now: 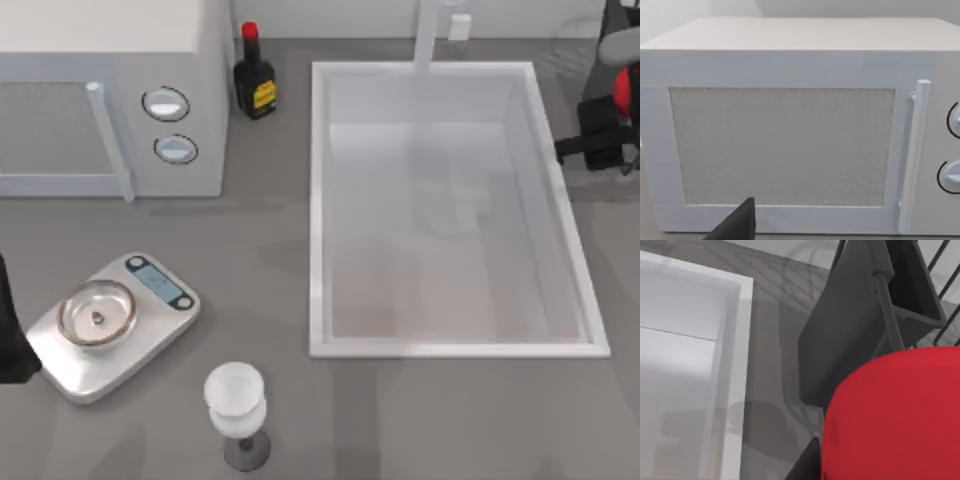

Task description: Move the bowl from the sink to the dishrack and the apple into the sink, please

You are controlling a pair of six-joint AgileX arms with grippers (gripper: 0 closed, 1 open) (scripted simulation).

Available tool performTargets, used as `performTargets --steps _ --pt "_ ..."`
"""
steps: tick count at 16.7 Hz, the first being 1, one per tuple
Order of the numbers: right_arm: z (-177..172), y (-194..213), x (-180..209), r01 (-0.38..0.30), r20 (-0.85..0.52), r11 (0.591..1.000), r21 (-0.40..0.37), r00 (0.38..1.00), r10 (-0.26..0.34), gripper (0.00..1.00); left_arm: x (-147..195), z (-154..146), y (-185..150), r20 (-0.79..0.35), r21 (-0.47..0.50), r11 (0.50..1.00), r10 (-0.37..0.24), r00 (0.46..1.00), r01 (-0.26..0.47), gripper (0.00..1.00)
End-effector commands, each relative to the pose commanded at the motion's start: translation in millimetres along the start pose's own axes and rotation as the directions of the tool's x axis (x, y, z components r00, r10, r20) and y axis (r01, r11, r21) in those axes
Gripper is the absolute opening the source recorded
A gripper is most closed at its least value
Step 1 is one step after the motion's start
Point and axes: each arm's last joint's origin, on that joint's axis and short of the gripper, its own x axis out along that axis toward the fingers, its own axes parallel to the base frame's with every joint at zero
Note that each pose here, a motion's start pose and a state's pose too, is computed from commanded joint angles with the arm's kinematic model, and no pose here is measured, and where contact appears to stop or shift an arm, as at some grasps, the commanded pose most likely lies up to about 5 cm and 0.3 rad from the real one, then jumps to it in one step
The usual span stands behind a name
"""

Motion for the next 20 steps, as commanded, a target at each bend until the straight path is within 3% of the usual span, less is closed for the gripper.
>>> performTargets --steps 4,8,11,20 --pt "14 54 -29 -0.051 0.295 0.989 0.136 0.956 0.009 0.00 0 0 0 0.000 0.000 1.000 0.000 1.000 0.000 1.00" --pt "14 87 -61 -0.149 0.460 0.959 0.242 0.888 0.022 0.00 0 0 0 0.000 0.000 1.000 0.000 1.000 0.000 1.00" --pt "12 97 -73 -0.190 0.504 0.942 0.275 0.863 0.027 0.00 0 0 0 0.000 0.000 1.000 0.000 1.000 0.000 1.00" --pt "3 106 -63 -0.187 0.502 0.942 0.278 0.865 0.023 0.00 0 0 0 0.000 0.000 1.000 0.000 1.000 0.000 1.00"
